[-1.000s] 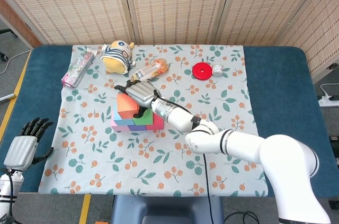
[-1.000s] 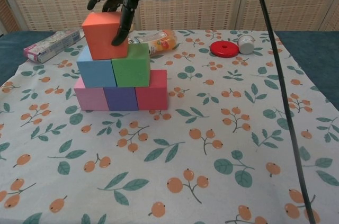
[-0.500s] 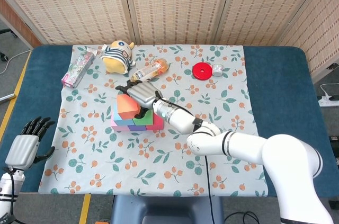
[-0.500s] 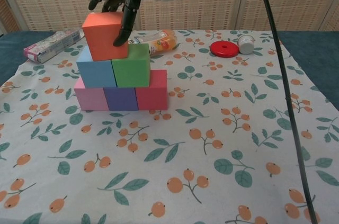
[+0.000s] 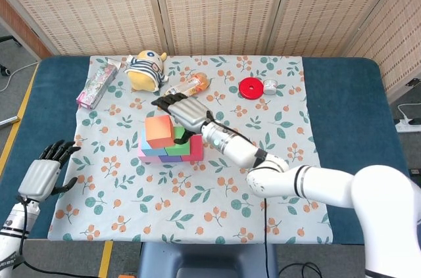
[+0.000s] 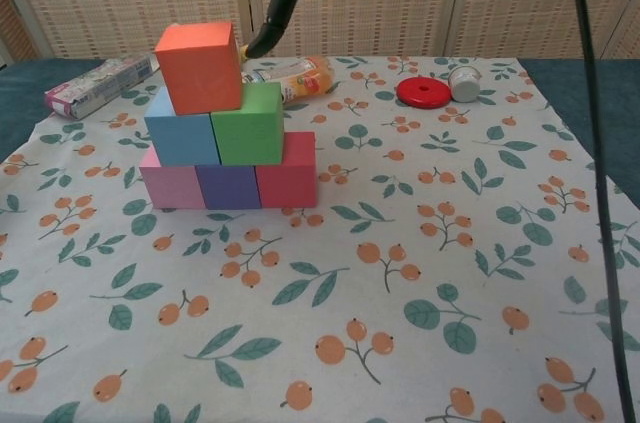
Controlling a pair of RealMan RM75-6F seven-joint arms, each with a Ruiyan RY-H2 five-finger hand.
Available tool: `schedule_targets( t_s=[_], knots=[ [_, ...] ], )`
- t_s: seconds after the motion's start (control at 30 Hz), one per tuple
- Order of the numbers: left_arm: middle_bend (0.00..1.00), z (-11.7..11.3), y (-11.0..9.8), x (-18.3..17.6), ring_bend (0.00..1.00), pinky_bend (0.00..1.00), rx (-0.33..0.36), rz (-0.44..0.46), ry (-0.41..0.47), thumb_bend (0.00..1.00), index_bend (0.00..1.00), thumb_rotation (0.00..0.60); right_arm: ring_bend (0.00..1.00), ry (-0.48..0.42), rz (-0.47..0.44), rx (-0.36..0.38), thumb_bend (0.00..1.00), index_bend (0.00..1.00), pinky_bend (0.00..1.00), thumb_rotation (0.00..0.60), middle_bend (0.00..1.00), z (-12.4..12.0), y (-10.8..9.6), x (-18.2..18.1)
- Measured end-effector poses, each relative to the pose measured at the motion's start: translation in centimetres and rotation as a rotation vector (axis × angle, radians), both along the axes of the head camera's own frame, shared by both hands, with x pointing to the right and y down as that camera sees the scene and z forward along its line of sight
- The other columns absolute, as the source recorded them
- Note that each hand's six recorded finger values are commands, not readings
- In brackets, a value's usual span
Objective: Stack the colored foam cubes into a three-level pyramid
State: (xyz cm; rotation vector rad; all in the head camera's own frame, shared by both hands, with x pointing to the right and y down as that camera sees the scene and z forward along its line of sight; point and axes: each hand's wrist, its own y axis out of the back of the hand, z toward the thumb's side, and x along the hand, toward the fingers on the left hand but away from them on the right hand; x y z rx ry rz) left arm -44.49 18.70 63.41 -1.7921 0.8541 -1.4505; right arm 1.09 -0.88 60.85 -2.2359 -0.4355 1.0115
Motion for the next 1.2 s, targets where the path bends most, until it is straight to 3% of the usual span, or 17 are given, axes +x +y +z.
schedule_targets(
  t_s=[0.17,0.3,0.47,0.7,1.2],
  knots=[
    [0.1,1.6,-0.4,0.7,0.03,0.11,-0.06,0.019,-0.008,0.32,0.19,0.6,0.0,0.016,0.077,-0.012,0.12,0.0,0.06,0.6,0.04,0.4,-0.3,4.5],
    [0.1,2.8,-0.6,1.9,0.03,0.11,-0.101,0.05,-0.014,0.32,0.19,0.6,0.0,0.053,0.125,-0.05,0.08,0.0,0.05,0.6,0.04,2.2,0.2,7.9],
    [0.09,4.1,-1.1,3.9,0.03,0.1,-0.143,0.091,-0.01,0.32,0.17,0.6,0.0,0.08,0.148,-0.072,0.04,0.0,0.05,0.6,0.04,4.5,0.4,9.2],
    [0.07,5.3,-2.3,6.5,0.01,0.1,-0.141,0.117,0.005,0.31,0.13,0.6,0.0,0.069,0.185,-0.077,0.04,0.0,0.04,0.6,0.03,7.5,0.2,8.6],
    [0.02,5.9,-3.3,9.6,0.0,0.08,-0.121,0.173,0.034,0.31,0.11,0.6,0.0,-0.002,0.211,-0.09,0.04,0.0,0.03,0.6,0.02,11.0,0.5,3.9]
  ],
)
